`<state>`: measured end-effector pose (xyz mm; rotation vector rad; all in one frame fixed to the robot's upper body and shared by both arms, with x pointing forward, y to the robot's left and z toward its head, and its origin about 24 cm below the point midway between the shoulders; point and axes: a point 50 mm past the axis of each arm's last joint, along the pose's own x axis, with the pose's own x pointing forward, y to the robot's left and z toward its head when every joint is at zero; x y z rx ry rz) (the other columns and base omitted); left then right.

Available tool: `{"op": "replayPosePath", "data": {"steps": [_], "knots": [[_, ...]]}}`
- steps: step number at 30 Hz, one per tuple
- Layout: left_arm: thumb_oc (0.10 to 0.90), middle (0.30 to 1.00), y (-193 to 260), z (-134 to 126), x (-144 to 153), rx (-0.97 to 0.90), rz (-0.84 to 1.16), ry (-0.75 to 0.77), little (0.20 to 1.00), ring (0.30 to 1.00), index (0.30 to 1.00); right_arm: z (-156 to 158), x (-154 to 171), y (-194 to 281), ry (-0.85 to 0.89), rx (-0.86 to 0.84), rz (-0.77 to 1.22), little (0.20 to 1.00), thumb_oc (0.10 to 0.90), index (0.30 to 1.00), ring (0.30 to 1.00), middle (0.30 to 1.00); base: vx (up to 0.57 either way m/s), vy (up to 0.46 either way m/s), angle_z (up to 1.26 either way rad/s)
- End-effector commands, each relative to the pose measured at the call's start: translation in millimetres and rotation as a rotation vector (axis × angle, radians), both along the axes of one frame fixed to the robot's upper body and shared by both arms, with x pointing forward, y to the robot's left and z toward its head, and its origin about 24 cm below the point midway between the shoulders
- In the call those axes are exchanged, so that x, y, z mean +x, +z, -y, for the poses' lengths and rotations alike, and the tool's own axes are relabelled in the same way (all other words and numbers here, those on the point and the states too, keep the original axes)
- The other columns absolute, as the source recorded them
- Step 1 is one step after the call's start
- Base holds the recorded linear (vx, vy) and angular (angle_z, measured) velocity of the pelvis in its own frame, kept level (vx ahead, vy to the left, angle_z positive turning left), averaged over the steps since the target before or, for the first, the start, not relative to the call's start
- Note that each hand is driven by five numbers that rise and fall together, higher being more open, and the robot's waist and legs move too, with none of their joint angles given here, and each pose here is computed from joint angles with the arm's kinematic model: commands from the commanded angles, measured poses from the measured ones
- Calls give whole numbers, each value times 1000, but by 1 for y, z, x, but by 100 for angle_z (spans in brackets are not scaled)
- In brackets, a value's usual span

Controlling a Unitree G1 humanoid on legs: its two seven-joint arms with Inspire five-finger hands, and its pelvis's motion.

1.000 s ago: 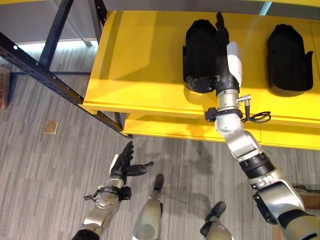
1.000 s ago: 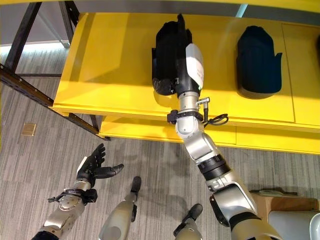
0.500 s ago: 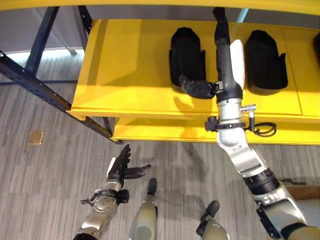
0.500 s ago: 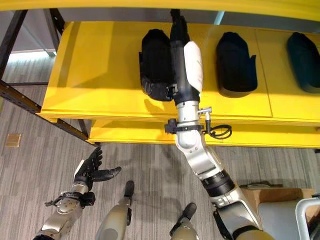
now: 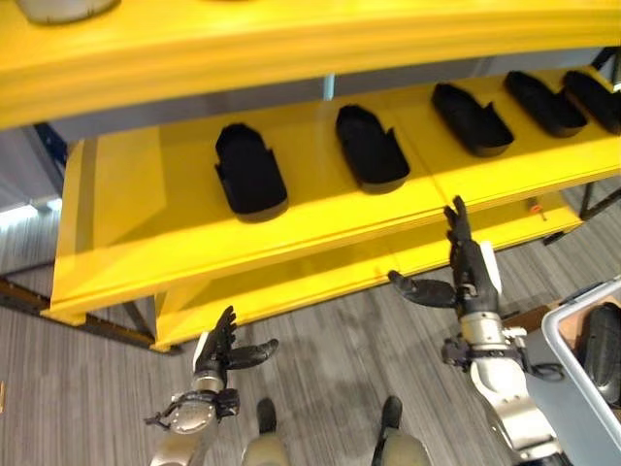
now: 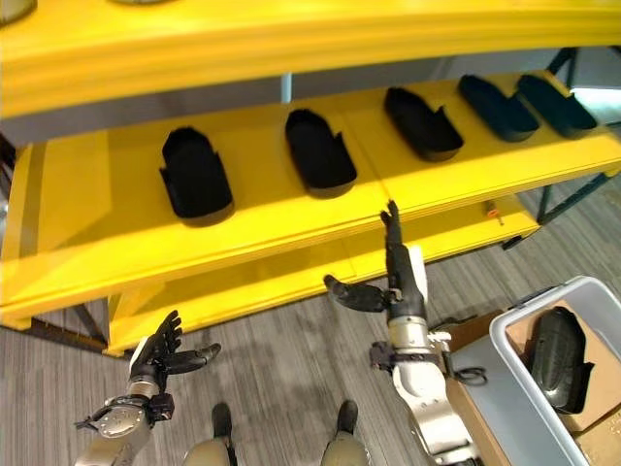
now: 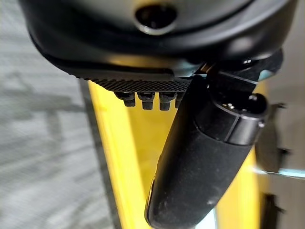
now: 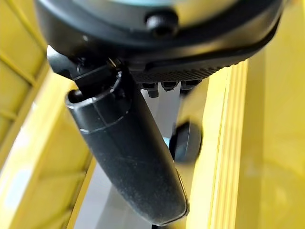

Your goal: Move parts from the plastic box to the shelf.

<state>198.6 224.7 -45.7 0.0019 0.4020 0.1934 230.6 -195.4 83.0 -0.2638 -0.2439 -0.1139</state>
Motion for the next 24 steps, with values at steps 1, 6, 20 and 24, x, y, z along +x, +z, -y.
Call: {"op": "replayPosePath", "data": {"steps": [1,6,20,24], "knots": [[900,1000,23,-2,15,32,157,-51,1000,1000,1000,-4,2,69,59,-41,392,1000,900,1000,1000,1000,-41,-228,-40],[900,1000,20,3,11,-8,156,-41,1000,1000,1000,4,-4,66,45,-63,381,1000,900,1000,1000,1000,-38,-210,-28],[900,1000,34,8,17,-58,238,-1,1000,1000,1000,2,9,70,85,-63,372,1000,900,1000,1000,1000,-20,-151,-51],[900,1000,34,10,20,-44,242,-28,1000,1000,1000,3,9,67,85,-66,359,1000,900,1000,1000,1000,84,-1,-16]]}}
